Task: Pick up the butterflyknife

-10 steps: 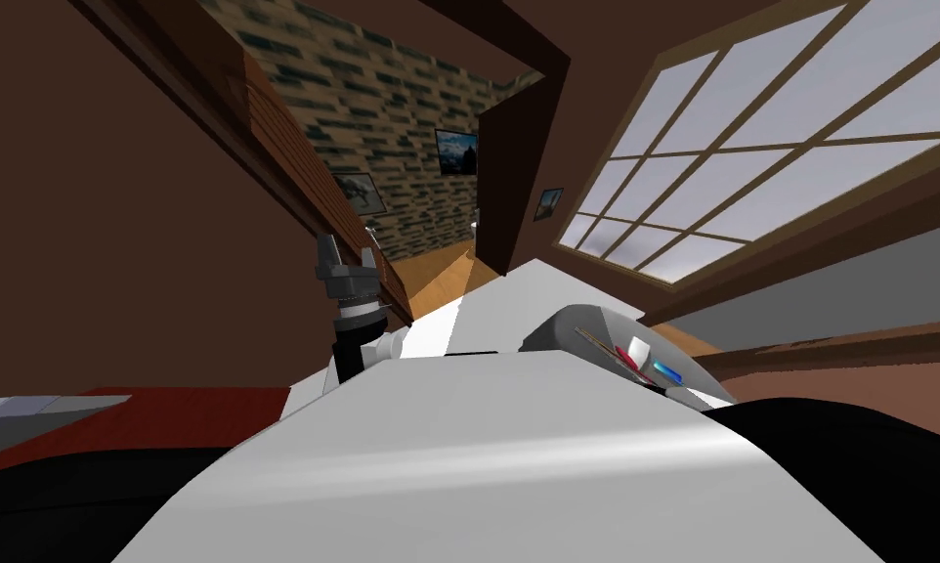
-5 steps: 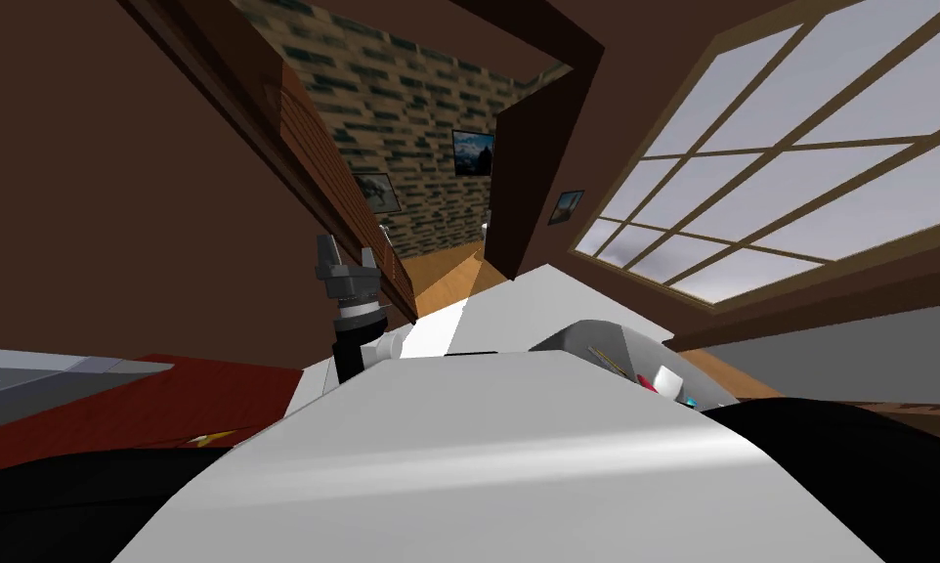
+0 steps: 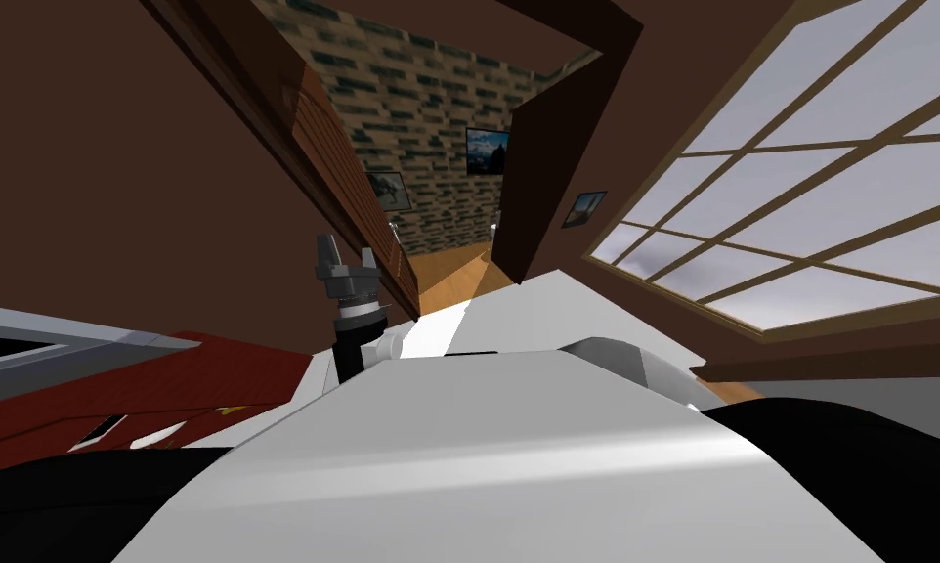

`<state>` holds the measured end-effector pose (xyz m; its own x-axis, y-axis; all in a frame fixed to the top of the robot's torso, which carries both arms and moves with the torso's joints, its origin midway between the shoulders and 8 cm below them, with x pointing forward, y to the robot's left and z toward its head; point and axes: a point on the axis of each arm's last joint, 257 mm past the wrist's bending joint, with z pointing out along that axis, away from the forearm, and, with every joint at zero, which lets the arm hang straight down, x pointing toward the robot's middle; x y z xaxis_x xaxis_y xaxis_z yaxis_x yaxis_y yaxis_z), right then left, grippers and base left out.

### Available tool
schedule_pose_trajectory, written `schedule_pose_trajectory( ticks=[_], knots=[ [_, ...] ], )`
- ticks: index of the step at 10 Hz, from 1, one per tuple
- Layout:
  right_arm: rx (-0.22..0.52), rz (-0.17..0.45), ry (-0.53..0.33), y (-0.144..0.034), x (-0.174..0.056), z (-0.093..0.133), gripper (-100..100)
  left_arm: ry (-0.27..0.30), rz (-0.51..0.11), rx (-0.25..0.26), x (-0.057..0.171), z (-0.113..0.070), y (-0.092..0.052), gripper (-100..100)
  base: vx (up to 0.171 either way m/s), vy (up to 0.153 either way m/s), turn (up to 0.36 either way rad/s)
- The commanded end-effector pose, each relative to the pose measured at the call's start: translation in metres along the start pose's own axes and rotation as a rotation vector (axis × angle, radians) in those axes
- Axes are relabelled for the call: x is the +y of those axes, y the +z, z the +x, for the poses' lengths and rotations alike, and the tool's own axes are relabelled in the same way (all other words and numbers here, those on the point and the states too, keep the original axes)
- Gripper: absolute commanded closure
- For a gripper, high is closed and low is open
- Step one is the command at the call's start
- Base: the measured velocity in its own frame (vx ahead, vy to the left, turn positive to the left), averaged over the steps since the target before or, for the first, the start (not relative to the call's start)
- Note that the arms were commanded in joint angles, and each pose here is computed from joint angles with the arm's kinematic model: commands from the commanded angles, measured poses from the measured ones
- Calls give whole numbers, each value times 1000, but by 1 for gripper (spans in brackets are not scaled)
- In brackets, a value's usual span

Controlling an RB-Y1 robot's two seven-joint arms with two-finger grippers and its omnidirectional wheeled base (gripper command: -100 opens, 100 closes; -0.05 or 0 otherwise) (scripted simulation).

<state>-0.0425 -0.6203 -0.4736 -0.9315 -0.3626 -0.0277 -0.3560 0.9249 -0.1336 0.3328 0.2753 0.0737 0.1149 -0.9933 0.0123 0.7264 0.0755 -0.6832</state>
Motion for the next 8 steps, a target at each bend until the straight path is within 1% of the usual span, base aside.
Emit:
schedule_pose_trajectory(
  ticks=[1, 2, 3, 5, 6, 7, 8],
  knots=[
    [0, 0, 0, 0, 0, 0, -100, 0, 0, 0, 0, 0, 0, 0, 24, -35, 22],
    [1, 0, 1, 0, 1, 0, 0, 0, 0, 0, 0, 0, 0, 0, 5, -8, -1],
    [1, 1, 14, 9, 9, 5, -100, 0, 0, 0, 0, 0, 0, 0, 2, -23, 91],
    [2, 2, 29, 20, 20, 10, -100, 0, 0, 0, 0, 0, 0, 0, -7, -40, 81],
    [2, 0, 24, 17, 17, 8, -100, 0, 0, 0, 0, 0, 0, 0, -4, -21, 15],
    [2, 1, 24, 18, 17, 8, 100, 0, 0, 0, 0, 0, 0, 0, 0, -8, 3],
    [2, 7, 23, 17, 14, 8, 100, 0, 0, 0, 0, 0, 0, 0, 2, -15, 12]
  ],
)
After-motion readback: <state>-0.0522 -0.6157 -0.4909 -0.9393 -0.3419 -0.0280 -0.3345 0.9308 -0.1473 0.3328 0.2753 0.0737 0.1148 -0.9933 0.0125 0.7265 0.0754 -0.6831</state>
